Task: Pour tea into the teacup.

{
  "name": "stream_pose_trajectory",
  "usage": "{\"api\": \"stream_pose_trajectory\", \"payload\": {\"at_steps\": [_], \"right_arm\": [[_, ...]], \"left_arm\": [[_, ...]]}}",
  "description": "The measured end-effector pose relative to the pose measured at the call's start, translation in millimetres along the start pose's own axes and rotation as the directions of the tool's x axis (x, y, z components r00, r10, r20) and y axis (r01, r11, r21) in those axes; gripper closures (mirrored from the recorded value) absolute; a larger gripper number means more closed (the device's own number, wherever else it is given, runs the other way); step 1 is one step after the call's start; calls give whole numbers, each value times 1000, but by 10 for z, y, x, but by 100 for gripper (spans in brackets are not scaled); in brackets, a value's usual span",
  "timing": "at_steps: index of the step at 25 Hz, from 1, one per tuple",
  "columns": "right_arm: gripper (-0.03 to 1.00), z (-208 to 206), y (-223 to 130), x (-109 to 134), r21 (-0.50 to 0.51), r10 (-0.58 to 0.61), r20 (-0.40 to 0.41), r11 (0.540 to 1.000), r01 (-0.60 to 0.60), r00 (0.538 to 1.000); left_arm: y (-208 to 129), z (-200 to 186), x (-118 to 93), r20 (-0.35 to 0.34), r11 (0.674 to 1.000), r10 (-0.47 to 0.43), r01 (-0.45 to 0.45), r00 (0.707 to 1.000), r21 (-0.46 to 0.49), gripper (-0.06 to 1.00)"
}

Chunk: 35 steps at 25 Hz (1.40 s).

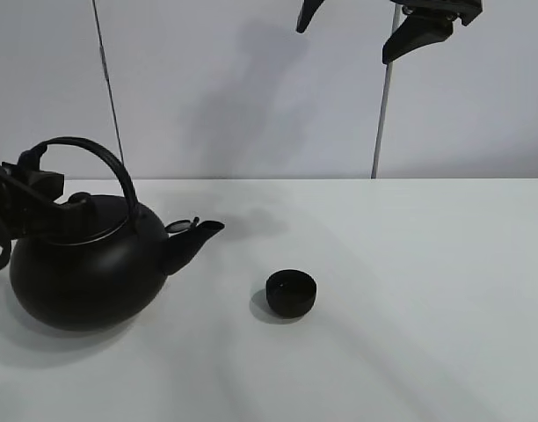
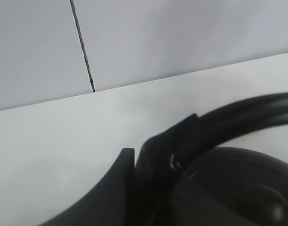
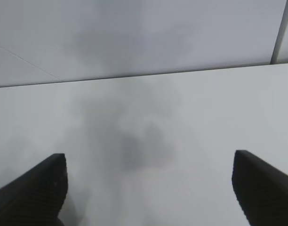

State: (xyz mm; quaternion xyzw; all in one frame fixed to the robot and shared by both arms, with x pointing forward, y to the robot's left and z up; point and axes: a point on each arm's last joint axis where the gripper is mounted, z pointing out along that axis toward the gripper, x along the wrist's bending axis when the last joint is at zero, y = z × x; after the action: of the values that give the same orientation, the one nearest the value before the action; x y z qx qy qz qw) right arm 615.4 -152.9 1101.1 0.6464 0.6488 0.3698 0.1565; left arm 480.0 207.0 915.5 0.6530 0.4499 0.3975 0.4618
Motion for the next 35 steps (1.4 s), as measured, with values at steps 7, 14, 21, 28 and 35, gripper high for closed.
{"api": "stream_pose_trajectory", "payload": {"at_steps": [7,14,21,28,35], "right_arm": [[31,0,0,0,0,0,0,1000,0,1000],[31,0,0,0,0,0,0,1000,0,1000],[31,0,0,0,0,0,0,1000,0,1000],[31,0,0,0,0,0,0,1000,0,1000],[31,0,-2,-1,2,0,1,1000,0,1000]], "left_arm": [[-59,-55,-19,28,1000,-10,9,1000,20,85],[-167,-17,-49,49,999,-2,0,999,51,85],[-238,5,-74,68,998,9,-14,998,69,85],[-239,5,-81,76,998,11,-16,997,68,85],[-184,13,-126,124,1000,15,-17,992,13,76]]}}
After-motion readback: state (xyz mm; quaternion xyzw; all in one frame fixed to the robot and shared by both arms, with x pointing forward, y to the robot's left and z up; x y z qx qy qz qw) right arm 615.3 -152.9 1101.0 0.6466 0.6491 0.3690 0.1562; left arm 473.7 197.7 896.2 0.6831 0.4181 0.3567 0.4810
